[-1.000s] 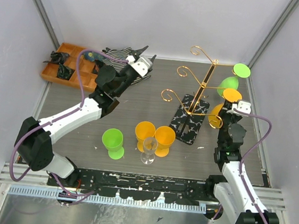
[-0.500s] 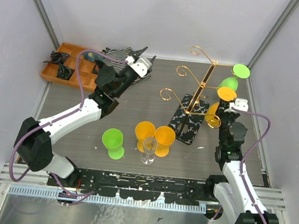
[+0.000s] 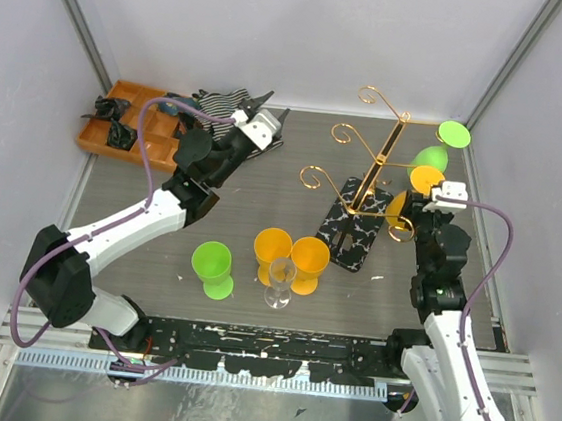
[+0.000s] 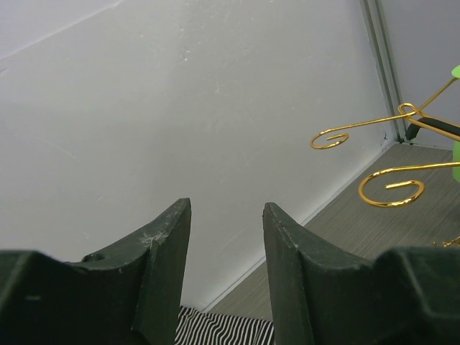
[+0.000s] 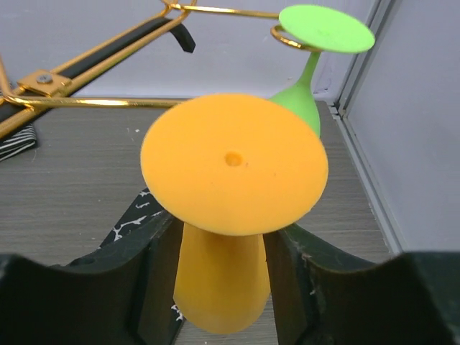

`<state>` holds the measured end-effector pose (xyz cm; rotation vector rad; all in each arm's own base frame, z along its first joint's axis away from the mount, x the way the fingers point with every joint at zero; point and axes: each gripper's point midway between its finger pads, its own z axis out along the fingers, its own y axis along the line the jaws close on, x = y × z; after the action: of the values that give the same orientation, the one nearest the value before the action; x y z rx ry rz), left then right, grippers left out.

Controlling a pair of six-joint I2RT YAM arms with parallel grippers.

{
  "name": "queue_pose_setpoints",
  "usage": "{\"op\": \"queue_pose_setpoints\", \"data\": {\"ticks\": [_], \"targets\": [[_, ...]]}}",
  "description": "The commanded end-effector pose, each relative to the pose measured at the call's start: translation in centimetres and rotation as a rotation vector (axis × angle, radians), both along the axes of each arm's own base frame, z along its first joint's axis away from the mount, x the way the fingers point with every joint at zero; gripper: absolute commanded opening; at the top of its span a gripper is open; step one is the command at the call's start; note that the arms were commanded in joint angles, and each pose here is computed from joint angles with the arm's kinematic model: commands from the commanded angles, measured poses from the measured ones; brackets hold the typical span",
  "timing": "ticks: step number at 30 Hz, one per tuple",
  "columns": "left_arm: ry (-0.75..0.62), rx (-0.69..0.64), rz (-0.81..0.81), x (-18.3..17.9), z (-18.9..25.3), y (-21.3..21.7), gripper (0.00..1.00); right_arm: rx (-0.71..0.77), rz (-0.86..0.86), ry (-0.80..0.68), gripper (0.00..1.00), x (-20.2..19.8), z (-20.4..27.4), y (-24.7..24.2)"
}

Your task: Place the wine glass upside down on the wine glass rack

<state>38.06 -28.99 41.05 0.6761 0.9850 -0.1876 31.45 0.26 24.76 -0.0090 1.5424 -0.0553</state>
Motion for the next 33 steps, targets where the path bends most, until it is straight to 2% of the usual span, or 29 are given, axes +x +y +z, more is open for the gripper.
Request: {"op": "queue_pose_setpoints", "data": {"ticks": [1,17,21,25,33], "targets": [[-0.038,-0.039,0.015,-0.7,1.5,1.0,0.51,-0.008,-0.042,-0.042,0.55,-1.1,3.7,-0.8],[-0.035,-0.008,0.033,-0.3,1.0,1.1,0.53,-0.031,-0.290,0.057,0.69,-3.2,3.7,-5.2],[-0.029,0.004,0.036,-0.4,0.8,1.1,0.53,0.018,-0.376,0.086,0.79,-4.4,4.4,-6.4],[-0.001,0.023,0.054,-0.2,0.1,1.5,0.53,0.053,-0.411,0.084,0.85,-5.7,5.7,-6.9],[0.075,0.015,0.063,-0.7,-1.5,2.2,0.53,0.088,-0.438,0.039,0.86,-7.3,10.9,-7.4]]}}
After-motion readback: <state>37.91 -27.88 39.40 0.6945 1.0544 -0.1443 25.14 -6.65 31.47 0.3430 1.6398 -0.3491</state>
